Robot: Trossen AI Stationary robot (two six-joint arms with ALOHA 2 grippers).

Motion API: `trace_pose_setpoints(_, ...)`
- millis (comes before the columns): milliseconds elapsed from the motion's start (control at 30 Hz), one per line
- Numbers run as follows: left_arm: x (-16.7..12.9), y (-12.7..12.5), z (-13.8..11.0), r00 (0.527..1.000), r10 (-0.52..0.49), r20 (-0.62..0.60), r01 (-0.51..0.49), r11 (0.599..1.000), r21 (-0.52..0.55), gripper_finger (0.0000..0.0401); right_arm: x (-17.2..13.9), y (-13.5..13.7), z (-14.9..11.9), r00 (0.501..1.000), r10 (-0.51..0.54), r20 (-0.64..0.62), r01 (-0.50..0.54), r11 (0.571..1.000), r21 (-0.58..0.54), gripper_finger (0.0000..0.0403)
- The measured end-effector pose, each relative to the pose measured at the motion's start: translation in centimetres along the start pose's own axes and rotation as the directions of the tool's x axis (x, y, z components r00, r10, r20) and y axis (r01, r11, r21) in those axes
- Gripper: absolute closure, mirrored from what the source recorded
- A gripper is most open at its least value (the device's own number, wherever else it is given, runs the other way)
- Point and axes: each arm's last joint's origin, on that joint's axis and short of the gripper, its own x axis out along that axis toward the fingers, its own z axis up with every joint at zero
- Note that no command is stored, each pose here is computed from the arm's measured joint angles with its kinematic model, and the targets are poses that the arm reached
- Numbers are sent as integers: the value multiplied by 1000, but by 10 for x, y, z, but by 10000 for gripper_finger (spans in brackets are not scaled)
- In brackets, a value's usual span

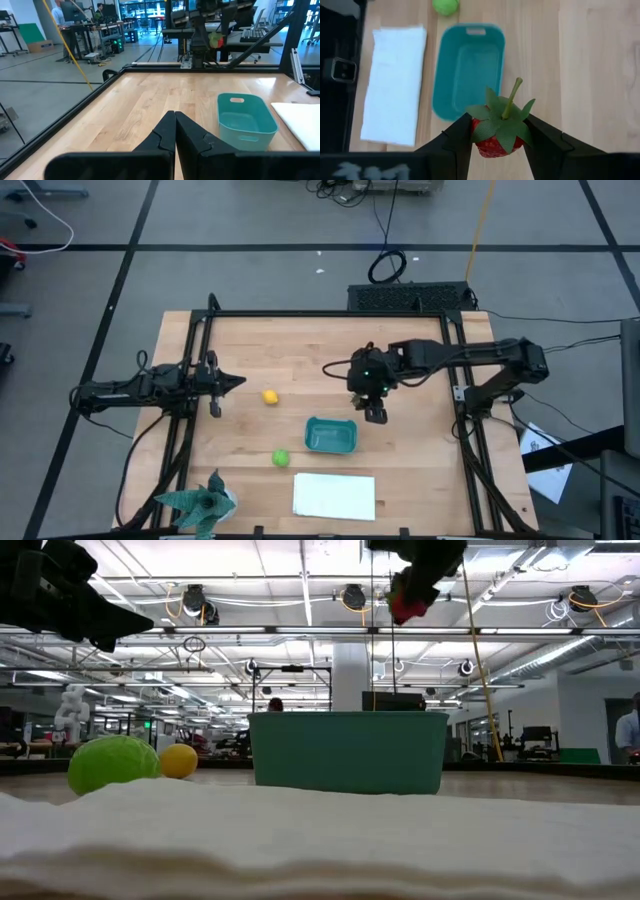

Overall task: Pick and placing Produce into tupperware
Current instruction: Put the strawberry into the green bin

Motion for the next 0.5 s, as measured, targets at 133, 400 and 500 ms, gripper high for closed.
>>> trace_pose_setpoints(133, 0, 0, 0, 1000, 0, -2, 0, 1000, 0, 396, 7, -1, 9, 1000, 0, -7, 0, 1000, -14, 261)
trace_pose_setpoints(400, 0, 0, -1, 1000, -1, -8, 1, 1000, 1, 396, 33, -3, 27, 999, 0, -52, -2, 1000, -26, 261)
trace_pose_setpoints(500, 0, 0, -1, 1000, -1, -8, 1, 1000, 2, 396, 43, -2, 30, 997, 5, -75, -8, 999, -37, 261)
